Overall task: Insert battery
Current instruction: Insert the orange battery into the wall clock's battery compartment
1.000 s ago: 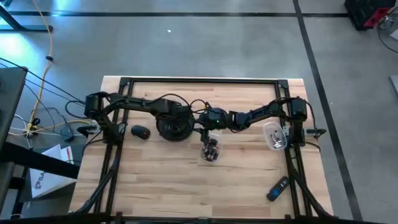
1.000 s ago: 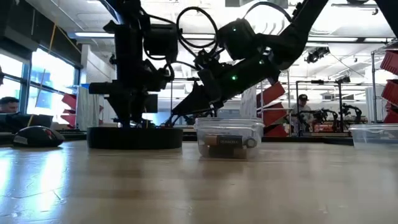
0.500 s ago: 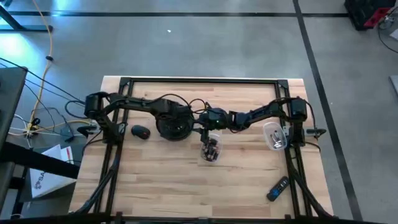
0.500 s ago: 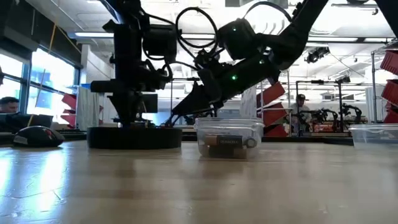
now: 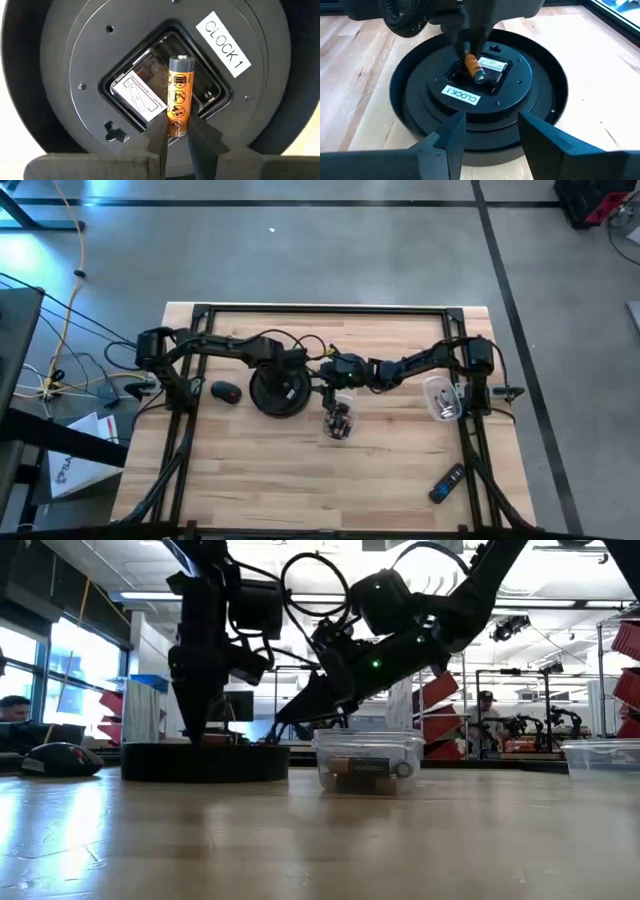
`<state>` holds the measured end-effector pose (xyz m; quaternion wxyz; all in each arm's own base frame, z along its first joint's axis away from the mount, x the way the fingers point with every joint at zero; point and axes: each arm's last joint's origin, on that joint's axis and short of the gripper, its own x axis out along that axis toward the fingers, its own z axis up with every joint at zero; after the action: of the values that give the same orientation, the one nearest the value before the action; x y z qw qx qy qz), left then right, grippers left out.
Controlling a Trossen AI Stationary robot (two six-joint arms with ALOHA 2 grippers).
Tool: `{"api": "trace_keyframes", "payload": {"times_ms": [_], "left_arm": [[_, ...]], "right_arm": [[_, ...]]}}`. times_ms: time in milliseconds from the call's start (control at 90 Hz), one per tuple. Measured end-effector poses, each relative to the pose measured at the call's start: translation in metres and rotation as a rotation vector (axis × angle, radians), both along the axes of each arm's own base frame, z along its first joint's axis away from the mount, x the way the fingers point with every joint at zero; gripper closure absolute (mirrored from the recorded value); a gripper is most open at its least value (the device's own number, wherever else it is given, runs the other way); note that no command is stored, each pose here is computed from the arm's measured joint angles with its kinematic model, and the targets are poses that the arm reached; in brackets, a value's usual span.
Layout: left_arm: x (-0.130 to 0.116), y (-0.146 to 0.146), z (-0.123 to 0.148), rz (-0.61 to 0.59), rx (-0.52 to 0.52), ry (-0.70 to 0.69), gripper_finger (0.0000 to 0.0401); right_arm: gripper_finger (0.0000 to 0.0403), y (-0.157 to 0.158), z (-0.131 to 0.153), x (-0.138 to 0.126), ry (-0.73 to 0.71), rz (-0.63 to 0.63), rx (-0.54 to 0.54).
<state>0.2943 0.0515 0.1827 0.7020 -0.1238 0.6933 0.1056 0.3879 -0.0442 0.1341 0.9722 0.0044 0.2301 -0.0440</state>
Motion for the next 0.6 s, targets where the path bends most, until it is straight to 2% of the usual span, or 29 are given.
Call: {"api": "trace_keyframes", "payload": {"times_ms": [278, 367, 511, 600], "left_arm": [[0.008, -0.004, 0.018, 0.021, -0.022, -0.017, 0.0360], [0.006, -0.008, 0.018, 0.086, -0.077, -0.002, 0.0360], [0.007, -0.012, 0.017, 0.238, -0.079, 0.002, 0.0362], [0.007, -0.012, 0.017, 0.286, -0.104, 0.011, 0.0362]], "right_arm": [[0.0253, 0.002, -0.001, 0.000, 0.006, 0.023, 0.008], [0.0253, 0.003, -0.001, 0.000, 0.007, 0.027, 0.006], [0.0253, 0.004, -0.001, 0.000, 0.006, 0.030, 0.008], [0.0253, 0.004, -0.001, 0.000, 0.007, 0.032, 0.008]]}}
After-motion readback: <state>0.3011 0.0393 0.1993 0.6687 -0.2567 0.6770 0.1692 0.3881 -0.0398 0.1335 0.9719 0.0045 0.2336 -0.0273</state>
